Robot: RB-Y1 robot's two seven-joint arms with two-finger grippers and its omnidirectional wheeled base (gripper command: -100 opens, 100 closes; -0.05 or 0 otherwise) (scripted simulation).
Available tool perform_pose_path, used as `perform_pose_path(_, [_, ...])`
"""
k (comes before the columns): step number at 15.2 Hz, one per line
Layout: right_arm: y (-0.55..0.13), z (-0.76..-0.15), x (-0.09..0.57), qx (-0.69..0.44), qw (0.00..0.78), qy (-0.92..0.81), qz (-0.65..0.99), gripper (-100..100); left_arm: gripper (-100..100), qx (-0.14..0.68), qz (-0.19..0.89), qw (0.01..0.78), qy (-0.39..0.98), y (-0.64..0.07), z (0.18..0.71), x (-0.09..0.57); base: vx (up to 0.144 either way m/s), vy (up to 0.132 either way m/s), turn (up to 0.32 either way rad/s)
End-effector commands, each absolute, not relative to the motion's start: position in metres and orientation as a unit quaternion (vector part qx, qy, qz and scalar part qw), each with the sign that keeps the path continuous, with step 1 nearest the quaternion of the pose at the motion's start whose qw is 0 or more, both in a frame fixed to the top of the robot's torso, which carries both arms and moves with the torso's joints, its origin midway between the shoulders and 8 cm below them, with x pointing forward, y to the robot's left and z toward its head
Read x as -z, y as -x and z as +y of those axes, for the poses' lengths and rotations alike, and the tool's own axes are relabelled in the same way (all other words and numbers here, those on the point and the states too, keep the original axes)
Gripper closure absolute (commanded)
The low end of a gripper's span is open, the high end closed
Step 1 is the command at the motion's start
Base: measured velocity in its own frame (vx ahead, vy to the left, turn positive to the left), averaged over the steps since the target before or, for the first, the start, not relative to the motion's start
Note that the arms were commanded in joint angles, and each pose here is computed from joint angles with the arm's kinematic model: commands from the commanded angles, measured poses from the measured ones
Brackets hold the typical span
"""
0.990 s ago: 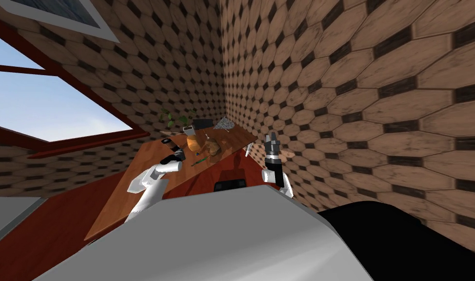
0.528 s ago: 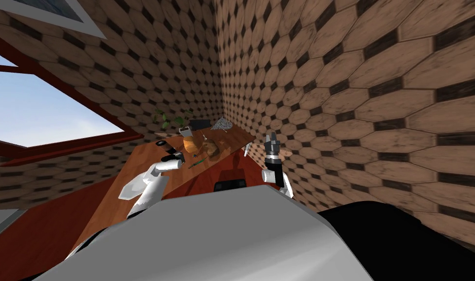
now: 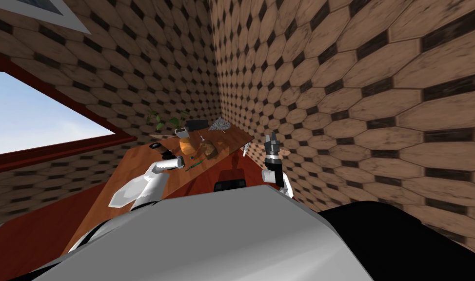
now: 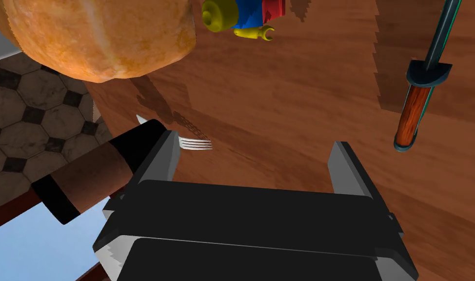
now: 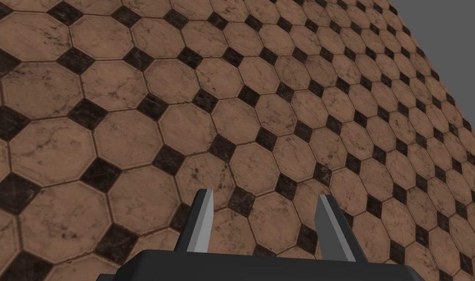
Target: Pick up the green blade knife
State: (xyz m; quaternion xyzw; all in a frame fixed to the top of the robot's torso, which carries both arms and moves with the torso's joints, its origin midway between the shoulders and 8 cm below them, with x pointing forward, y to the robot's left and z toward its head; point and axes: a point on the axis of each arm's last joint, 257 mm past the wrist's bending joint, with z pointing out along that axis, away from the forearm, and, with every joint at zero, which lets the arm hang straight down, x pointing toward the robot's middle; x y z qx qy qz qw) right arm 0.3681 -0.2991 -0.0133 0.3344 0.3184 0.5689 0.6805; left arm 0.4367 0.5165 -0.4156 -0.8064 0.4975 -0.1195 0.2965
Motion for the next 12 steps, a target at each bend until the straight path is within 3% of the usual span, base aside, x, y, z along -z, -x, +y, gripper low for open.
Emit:
perform_pose_path(1, [-0.368, -0.299, 0.013, -0.569, 0.681, -0.334, 0.318, 0, -100, 0.100, 0.491, 0.271, 0.822, -0.424, 0.517, 0.428, 0.025, -0.010, -0.087])
perform_pose_path(12, [-0.368, -0.299, 0.013, -0.569, 0.681, -0.334, 0.318, 0, -100, 0.030, 0.460, 0.163, 0.872, -0.381, 0.504, 0.462, 0.024, -0.005, -0.062])
